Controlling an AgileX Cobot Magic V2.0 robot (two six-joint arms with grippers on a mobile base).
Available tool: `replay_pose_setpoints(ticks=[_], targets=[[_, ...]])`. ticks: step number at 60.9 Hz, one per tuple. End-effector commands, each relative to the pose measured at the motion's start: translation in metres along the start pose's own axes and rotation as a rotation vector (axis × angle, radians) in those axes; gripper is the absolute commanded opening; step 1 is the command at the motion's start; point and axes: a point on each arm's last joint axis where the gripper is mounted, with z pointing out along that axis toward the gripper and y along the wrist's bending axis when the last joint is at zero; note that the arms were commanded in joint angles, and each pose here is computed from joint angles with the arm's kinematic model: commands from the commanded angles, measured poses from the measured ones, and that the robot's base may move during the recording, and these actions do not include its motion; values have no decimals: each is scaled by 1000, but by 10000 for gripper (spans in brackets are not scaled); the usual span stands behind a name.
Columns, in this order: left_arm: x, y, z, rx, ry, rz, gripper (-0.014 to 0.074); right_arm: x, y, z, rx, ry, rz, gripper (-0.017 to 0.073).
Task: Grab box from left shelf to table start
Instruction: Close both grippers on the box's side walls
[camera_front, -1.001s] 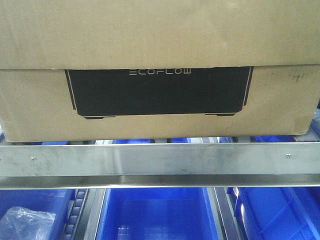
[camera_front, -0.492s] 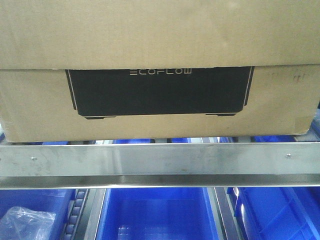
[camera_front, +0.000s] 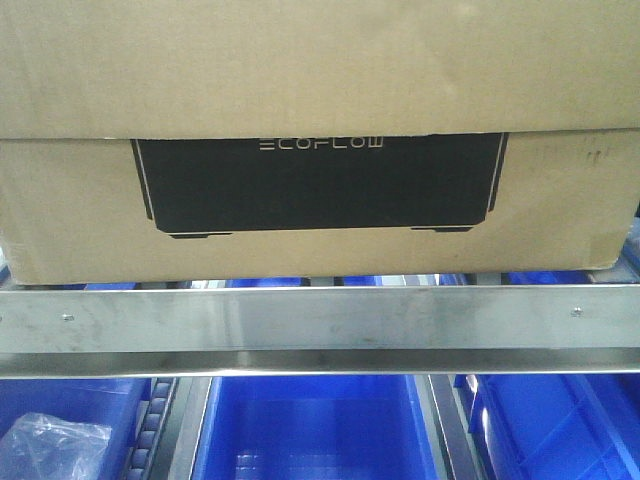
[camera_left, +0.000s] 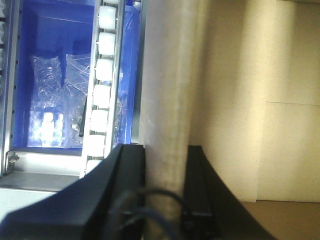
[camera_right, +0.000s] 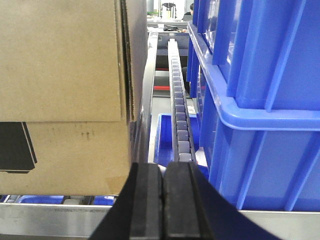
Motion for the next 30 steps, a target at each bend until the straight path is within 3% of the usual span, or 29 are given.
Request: replay_pose_setpoints(ticks=[1, 5, 14, 26, 30], targets=[[-6, -2, -28, 46, -110, -25, -85, -16, 0, -1, 6, -109, 24, 18], [-6, -2, -28, 47, -109, -25, -85, -22, 1, -2, 0, -69, 62, 18], [-6, -2, -28, 47, -109, -25, -85, -48, 4, -1, -14, 79, 39, 18], [-6, -2, -28, 47, -109, -25, -85, -86, 7, 12, -43, 259, -150, 18], [-6, -2, -28, 47, -109, -25, -85, -99, 10, 18, -64, 254, -89, 18]])
